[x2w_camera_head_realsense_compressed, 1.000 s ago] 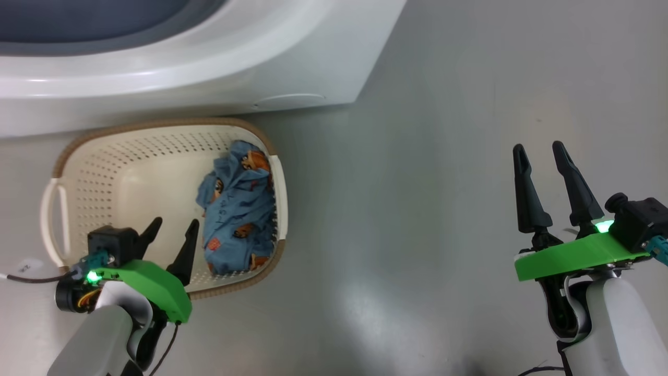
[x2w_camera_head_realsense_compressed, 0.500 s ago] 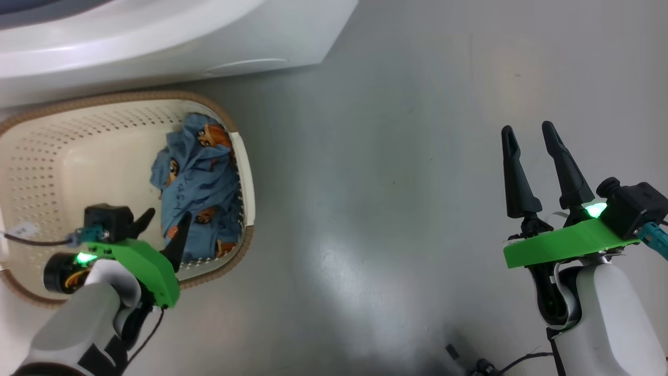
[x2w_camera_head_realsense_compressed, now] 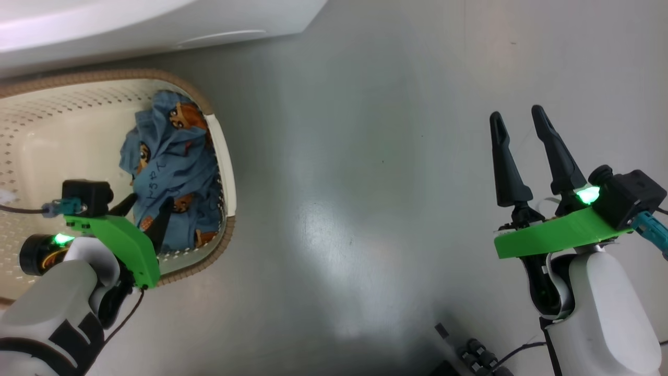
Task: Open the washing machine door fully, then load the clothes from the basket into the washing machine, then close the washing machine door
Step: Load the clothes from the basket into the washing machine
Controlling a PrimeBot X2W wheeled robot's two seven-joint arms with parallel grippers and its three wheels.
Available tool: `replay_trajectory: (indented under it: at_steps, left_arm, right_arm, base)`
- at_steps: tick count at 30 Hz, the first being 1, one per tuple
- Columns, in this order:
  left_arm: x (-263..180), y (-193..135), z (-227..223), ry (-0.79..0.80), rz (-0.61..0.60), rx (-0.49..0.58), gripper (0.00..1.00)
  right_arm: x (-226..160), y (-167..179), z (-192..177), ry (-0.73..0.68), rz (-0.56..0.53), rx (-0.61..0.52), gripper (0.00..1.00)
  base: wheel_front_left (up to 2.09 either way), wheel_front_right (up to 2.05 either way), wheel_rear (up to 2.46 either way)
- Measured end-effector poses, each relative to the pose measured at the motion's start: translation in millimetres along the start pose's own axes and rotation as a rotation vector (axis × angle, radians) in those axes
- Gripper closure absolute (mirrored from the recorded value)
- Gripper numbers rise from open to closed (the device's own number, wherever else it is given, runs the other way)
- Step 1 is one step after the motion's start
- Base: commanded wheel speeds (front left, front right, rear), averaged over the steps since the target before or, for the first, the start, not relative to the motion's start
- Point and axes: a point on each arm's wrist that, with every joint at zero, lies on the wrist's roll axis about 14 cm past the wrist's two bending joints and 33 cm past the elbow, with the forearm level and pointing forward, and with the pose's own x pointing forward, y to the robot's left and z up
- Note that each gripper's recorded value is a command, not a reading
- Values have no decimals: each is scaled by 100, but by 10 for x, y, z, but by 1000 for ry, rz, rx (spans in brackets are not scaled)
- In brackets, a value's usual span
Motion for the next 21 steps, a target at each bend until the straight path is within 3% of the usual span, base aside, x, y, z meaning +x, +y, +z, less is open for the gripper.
replay_trajectory:
  at_steps: [10,11,12,14,21]
  left_arm:
    - [116,-54,-42,36,-31,-40,0]
    - [114,-57,-52,41,-32,-42,56]
    - [111,-61,-59,44,-33,-43,56]
    - [103,-69,-61,46,-33,-51,100]
    - [46,-88,54,15,-26,-77,100]
  right_arm:
    - [26,-4,18,-6,8,-21,0]
    - [25,-7,30,-9,8,-22,0]
    - [24,-6,40,-11,8,-23,0]
    - [22,-5,61,-16,9,-25,0]
    - [15,5,155,-37,16,-36,0]
  base:
    - [0,0,0]
    - [0,0,0]
    - [0,0,0]
    - [0,0,0]
    - [0,0,0]
